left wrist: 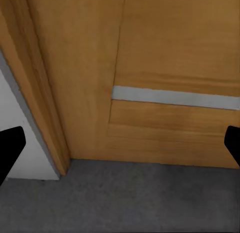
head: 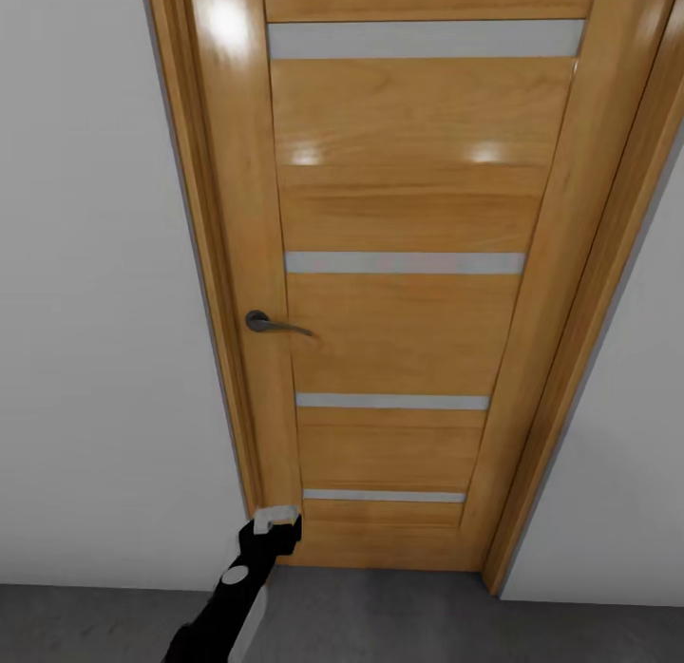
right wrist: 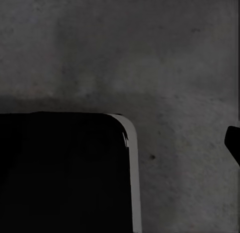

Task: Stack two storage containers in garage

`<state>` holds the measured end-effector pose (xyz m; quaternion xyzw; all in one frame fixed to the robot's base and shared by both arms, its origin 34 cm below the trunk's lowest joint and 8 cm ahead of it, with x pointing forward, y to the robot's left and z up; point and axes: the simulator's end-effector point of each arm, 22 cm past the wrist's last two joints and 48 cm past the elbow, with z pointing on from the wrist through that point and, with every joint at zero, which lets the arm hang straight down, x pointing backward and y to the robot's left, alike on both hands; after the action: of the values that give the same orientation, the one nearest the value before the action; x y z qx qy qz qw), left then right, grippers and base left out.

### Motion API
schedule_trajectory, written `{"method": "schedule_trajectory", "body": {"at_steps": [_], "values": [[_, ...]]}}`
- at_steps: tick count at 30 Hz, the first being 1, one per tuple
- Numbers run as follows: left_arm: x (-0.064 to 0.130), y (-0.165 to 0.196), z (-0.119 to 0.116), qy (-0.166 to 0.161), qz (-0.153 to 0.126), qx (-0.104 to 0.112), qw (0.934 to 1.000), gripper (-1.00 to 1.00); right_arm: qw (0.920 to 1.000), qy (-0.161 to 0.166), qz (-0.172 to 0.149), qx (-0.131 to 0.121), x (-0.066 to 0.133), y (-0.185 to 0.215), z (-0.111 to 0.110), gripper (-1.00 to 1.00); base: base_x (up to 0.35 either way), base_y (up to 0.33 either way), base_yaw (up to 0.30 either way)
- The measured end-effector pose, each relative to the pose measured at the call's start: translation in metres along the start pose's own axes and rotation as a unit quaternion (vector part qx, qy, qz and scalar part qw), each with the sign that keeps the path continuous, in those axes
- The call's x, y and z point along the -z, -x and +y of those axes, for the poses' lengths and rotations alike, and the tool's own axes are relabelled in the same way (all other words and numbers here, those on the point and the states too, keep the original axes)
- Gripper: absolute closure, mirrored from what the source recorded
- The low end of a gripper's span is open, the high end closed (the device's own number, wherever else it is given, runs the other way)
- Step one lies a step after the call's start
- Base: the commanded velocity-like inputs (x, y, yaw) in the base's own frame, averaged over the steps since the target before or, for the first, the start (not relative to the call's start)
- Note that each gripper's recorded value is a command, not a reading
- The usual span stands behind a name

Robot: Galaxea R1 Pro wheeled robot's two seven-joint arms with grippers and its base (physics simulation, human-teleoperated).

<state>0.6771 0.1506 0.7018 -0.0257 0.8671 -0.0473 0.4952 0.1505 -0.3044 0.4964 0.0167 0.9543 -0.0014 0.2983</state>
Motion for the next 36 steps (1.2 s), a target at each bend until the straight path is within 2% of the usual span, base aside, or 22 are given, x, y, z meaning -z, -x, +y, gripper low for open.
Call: {"method": "schedule_trajectory", "body": {"at_steps": [5,13,18,22,25,28,29,31,36], "values": [[-0.018,0.035,-0.006,-0.006,-0.006,-0.003,1.0,-1.0,1.0,-0.001,0.0,0.001,0.0,0.001,-0.002,-1.0,0.0,0.0,0.0],[-0.03,0.075,-0.013,-0.015,-0.003,0.036,0.9992,-1.0,1.0,-0.002,-0.001,0.003,0.0,0.001,-0.005,-1.0,0.0,0.0,0.0],[-0.036,0.083,-0.016,-0.019,0.002,0.037,0.9991,-1.0,1.0,-0.003,-0.005,0.004,-0.002,0.005,-0.007,-1.0,0.0,0.0,0.0],[-0.047,0.075,-0.022,-0.025,0.034,0.03,0.9987,-1.0,0.9999,-0.013,-0.01,0.004,-0.004,0.009,-0.012,-1.0,0.0,0.0,0.0],[-0.05,0.072,-0.023,-0.025,0.047,0.026,0.9982,-1.0,0.9997,-0.021,-0.01,0.004,-0.004,0.01,-0.016,-1.0,0.0,0.0,0.0],[-0.052,0.078,-0.024,-0.026,0.047,0.025,0.9982,-1.0,0.9996,-0.025,-0.011,0.004,-0.004,0.011,-0.017,-1.0,0.0,0.0,0.0],[-0.055,0.096,-0.026,-0.028,0.037,0.027,0.9986,-1.0,0.9996,-0.026,-0.011,0.004,-0.004,0.011,-0.017,-1.0,0.0,0.0,0.0],[-0.056,0.109,-0.028,-0.03,0.032,0.035,0.9984,-1.0,0.9996,-0.027,-0.011,0.004,-0.004,0.011,-0.018,-1.0,0.0,0.0,0.0],[-0.056,0.123,-0.033,-0.038,0.034,0.045,0.9977,-1.0,0.9995,-0.028,-0.014,0.005,-0.005,0.013,-0.02,-1.0,0.0,0.0,0.0]]}}
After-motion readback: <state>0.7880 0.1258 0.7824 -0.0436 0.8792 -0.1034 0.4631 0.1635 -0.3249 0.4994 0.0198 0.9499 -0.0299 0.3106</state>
